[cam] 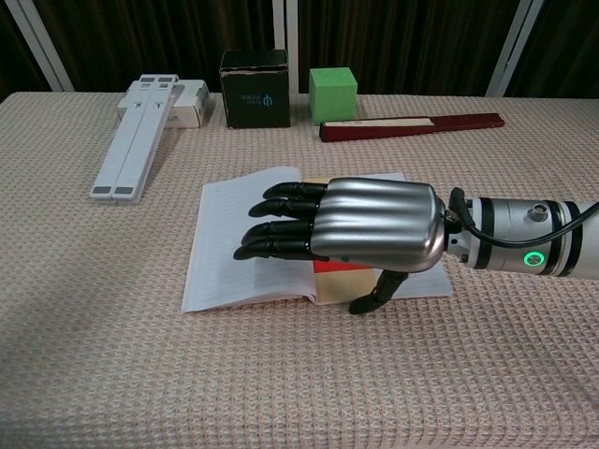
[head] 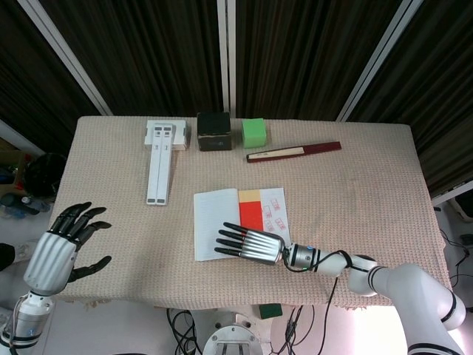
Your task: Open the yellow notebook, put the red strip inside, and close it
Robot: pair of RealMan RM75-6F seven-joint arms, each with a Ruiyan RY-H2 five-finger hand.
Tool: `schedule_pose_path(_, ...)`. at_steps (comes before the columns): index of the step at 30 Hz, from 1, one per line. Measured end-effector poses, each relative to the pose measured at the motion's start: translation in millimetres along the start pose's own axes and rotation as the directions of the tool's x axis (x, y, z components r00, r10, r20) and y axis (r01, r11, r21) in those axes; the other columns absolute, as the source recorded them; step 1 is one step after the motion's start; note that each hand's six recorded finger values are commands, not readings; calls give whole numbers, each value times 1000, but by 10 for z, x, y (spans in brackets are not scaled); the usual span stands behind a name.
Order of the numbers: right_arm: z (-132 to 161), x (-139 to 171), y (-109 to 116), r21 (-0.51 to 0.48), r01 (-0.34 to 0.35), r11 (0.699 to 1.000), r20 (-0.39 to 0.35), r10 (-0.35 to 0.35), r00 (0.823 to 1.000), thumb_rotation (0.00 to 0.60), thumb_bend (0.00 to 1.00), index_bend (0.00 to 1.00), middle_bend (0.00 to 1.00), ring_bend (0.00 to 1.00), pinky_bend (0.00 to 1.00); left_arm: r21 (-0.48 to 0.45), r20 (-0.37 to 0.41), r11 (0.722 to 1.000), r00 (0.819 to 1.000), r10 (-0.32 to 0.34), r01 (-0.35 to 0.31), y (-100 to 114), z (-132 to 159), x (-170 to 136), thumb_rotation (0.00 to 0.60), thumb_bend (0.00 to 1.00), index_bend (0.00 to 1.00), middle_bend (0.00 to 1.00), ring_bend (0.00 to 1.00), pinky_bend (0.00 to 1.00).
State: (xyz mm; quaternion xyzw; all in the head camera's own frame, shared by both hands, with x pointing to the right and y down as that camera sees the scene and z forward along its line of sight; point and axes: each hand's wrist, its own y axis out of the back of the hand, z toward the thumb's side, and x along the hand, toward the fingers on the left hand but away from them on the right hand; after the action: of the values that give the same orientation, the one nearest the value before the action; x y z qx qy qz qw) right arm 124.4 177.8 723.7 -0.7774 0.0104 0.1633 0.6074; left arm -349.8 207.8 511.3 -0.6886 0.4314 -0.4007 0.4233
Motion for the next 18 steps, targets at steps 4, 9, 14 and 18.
schedule_pose_path(4,12,1,2,0,0,1000,-6,0,1000,600,76,0,65,0,0,0,-2,1000,1000,2,-2,6,-3,-4,600,29,355,216,130,175)
schedule_pose_path(9,35,43,35,-2,15,1000,-13,-15,1000,600,76,0,75,0,0,1,-2,1000,1000,2,-2,9,-6,-13,600,28,355,216,130,175)
schedule_pose_path(14,-25,172,135,4,56,998,6,-56,998,600,77,62,118,0,0,0,0,1000,1000,5,-5,16,-7,-18,600,28,355,216,130,175)
schedule_pose_path(18,-154,294,193,6,83,997,58,-83,995,600,98,118,132,0,0,-4,6,1000,1000,5,-5,9,5,-5,600,29,355,216,130,176)
